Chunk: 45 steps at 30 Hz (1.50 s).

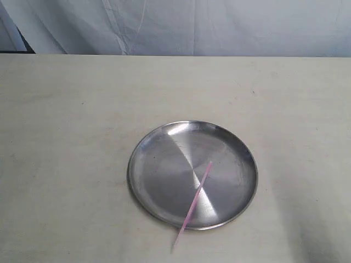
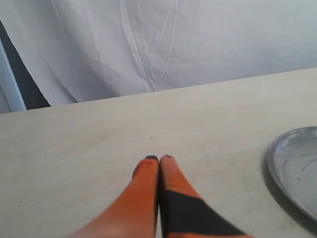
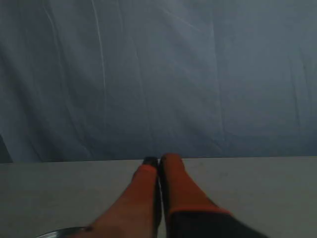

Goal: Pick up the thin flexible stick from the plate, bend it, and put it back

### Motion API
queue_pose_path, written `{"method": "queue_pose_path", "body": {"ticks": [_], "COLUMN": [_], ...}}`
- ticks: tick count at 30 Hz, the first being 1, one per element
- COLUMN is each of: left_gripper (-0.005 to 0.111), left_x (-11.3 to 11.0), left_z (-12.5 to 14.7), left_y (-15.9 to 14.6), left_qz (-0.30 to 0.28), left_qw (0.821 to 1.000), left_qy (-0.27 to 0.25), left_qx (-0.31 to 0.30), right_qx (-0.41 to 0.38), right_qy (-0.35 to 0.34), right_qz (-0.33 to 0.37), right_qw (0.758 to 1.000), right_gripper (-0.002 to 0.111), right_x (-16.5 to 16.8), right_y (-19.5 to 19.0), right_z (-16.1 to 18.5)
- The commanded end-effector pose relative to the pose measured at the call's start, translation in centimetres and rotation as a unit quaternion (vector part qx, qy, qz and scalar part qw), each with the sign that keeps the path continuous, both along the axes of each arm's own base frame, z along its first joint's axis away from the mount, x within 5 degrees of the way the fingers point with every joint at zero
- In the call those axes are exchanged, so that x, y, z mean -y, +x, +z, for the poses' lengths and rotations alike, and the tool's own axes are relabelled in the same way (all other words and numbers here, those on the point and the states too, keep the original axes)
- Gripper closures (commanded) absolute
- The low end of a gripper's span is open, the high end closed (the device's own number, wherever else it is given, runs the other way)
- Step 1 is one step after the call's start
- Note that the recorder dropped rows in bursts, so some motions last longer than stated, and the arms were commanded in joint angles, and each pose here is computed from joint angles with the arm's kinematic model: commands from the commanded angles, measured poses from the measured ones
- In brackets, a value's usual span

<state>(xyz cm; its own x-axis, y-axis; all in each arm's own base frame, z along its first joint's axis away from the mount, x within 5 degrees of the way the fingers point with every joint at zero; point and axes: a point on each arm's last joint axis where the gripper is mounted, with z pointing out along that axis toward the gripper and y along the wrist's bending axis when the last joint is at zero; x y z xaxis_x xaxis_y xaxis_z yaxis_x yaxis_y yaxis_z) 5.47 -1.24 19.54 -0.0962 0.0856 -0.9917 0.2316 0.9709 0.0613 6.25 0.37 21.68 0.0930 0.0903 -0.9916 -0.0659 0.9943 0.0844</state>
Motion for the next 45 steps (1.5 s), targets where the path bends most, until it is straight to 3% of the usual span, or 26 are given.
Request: {"method": "queue_pose_path", "body": {"ticks": [1, 4, 7, 9, 12, 13, 16, 18, 21, 24, 28, 35, 37, 40, 42, 45], "left_gripper": [0.106, 0.106, 0.106, 0.106, 0.106, 0.106, 0.107, 0.107, 0.107, 0.107, 0.107, 0.107, 0.102, 0.091, 0.071, 0.052], "left_x": [0.2, -0.1, -0.5, -0.6, -0.7, -0.6, -0.2, 0.2, 1.2, 2.7, 5.0, 7.7, 8.6, 10.1, 12.2, 14.6], "left_z": [1.0, 2.1, 2.4, 2.5, 2.9, 3.8, 7.9, 10.5, 13.4, 15.0, 15.7, 13.8, 12.1, 10.6, 9.1, 7.2], "left_y": [0.0, 0.0, 0.0, 0.0, 0.0, -0.2, -1.2, -1.2, 0.4, 3.1, 7.6, 13.6, 15.0, 15.4, 15.5, 15.6], "left_qz": [-0.008, 0.0, 0.012, 0.017, 0.015, 0.006, -0.033, -0.044, -0.047, -0.071, -0.139, -0.217, -0.246, -0.295, -0.326, -0.356], "left_qw": [0.993, 0.945, 0.884, 0.863, 0.86, 0.864, 0.905, 0.929, 0.965, 0.979, 0.961, 0.932, 0.914, 0.888, 0.866, 0.847], "left_qy": [-0.114, -0.326, -0.466, -0.504, -0.509, -0.501, -0.418, -0.363, -0.258, -0.15, -0.079, -0.037, -0.037, -0.025, -0.01, 0.021], "left_qx": [0.032, 0.039, 0.027, 0.023, 0.029, 0.039, 0.077, 0.064, -0.013, -0.12, -0.227, -0.288, -0.32, -0.352, -0.38, -0.394], "right_qx": [0.0, 0.0, 0.0, 0.0, 0.0, 0.0, 0.0, 0.0, 0.0, 0.0, 0.0, 0.0, 0.0, 0.0, 0.0, 0.0], "right_qy": [-0.001, -0.001, -0.001, -0.001, -0.001, -0.001, -0.001, -0.001, -0.001, -0.001, -0.001, -0.001, -0.001, -0.001, -0.001, -0.001], "right_qz": [0.002, 0.002, 0.002, 0.002, 0.002, 0.002, 0.002, 0.002, 0.002, 0.002, 0.002, 0.002, 0.002, 0.002, 0.002, 0.002], "right_qw": [1.0, 1.0, 1.0, 1.0, 1.0, 1.0, 1.0, 1.0, 1.0, 1.0, 1.0, 1.0, 1.0, 1.0, 1.0, 1.0], "right_gripper": [0.104, 0.104, 0.104, 0.104, 0.104, 0.104, 0.104, 0.104, 0.104, 0.104, 0.104, 0.104, 0.104, 0.104, 0.104, 0.104], "right_x": [0.0, 0.0, 0.0, 0.0, 0.0, 0.0, 0.0, 0.0, 0.0, 0.0, 0.0, 0.0, 0.0, 0.0, 0.0, 0.0], "right_y": [0.0, 0.0, 0.0, 0.0, 0.0, 0.0, 0.0, 0.0, 0.0, 0.0, 0.0, 0.0, 0.0, 0.0, 0.0, 0.0], "right_z": [0.0, 0.0, 0.0, 0.0, 0.0, 0.0, 0.0, 0.0, 0.0, 0.0, 0.0, 0.0, 0.0, 0.0, 0.0, 0.0]}}
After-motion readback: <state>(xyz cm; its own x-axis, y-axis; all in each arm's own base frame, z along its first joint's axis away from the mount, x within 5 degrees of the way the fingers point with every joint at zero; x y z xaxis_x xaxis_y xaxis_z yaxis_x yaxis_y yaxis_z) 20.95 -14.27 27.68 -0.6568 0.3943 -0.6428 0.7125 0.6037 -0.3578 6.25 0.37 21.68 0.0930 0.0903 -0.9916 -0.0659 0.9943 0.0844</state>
